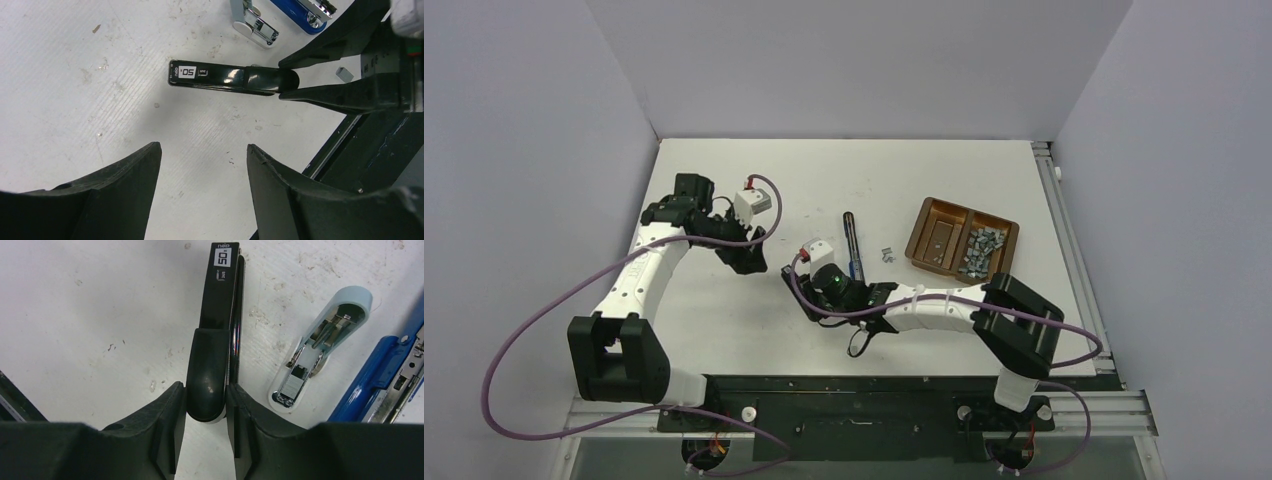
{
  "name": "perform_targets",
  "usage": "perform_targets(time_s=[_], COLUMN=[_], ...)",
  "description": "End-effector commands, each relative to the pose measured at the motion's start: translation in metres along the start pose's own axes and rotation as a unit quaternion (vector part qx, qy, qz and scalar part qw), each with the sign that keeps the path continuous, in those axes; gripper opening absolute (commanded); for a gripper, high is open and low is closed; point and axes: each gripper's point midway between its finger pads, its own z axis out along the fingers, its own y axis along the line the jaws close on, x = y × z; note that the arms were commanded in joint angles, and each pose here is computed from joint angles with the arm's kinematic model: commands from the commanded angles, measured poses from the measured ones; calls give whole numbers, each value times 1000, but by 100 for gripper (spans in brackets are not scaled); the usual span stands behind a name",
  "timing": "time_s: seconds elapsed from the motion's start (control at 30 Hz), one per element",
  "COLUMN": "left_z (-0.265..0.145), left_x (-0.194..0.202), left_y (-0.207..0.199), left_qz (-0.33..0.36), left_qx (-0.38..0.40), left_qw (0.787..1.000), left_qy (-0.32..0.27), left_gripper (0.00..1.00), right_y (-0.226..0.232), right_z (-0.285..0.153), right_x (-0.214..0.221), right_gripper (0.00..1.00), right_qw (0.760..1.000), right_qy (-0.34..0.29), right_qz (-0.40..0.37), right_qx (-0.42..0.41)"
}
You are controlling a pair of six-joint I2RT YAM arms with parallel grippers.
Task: Load the staples into the stapler
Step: Close the stapler at the center of the board.
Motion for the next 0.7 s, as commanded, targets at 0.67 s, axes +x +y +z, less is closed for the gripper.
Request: perform_targets(time_s=[0.67], left_z=[-4], left_x=[-22], left_y=[17], left_qz=[6], left_qx=[-28], left_qw=[999], left_qy=[-41], left_gripper=[61], right_y=[19], right_z=[8], right_x=[-41], right_gripper=[43], right_qw=[997], right_qy=[-32], right_qz=[51], right_qx=[43])
